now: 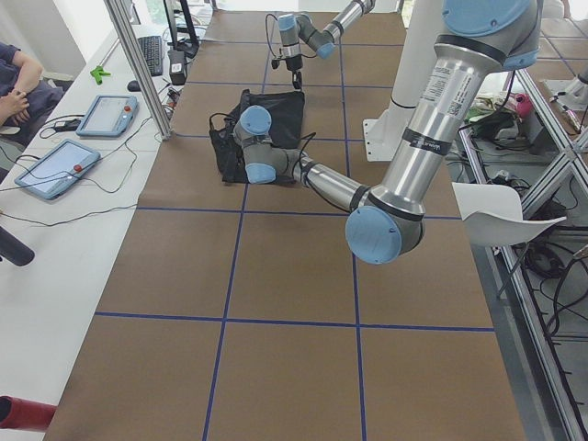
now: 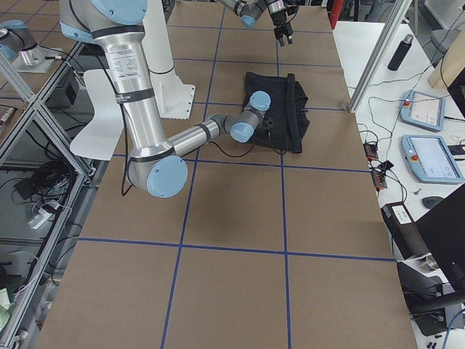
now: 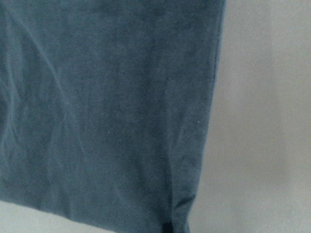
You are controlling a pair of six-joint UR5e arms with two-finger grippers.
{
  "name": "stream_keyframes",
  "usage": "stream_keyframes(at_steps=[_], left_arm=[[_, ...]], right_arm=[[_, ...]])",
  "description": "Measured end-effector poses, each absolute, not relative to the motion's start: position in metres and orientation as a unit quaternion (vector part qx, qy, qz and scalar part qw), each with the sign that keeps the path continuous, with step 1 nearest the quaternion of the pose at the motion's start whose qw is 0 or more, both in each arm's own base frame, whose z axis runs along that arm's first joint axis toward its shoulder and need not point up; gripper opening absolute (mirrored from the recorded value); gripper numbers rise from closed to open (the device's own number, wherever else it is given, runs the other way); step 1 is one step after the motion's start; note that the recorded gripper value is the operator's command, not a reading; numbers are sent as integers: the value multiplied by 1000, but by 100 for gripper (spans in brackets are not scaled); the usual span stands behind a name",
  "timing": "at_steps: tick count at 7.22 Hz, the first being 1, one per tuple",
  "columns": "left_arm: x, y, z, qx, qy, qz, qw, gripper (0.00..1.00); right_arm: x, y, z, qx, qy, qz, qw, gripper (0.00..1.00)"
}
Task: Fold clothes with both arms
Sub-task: 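Lift and drag the shirt edge toward the robot with the right gripper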
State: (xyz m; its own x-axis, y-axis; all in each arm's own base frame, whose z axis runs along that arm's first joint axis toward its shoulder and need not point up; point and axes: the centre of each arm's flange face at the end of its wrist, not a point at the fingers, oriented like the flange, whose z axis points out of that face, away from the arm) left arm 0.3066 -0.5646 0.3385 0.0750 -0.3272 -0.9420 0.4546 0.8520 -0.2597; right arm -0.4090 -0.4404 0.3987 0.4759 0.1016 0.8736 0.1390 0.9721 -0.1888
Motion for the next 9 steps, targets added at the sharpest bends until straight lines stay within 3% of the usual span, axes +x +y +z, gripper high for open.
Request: stream_keyframes(at_steps=[6, 7, 8, 9], left_arm=[[294, -543, 356, 46, 621, -269, 735, 100], [294, -541, 360, 44, 619, -269, 736, 100], [296, -539, 362, 43, 618, -269, 738, 100], [299, -537, 362, 41, 618, -266, 739, 100]], right_arm=[[-433, -261, 313, -279, -528, -75, 799, 0], [-437, -246, 304, -293, -525, -76, 796, 6], [-440, -239, 297, -300, -525, -79, 793, 99], [-442, -238, 291, -301, -528, -81, 790, 100]])
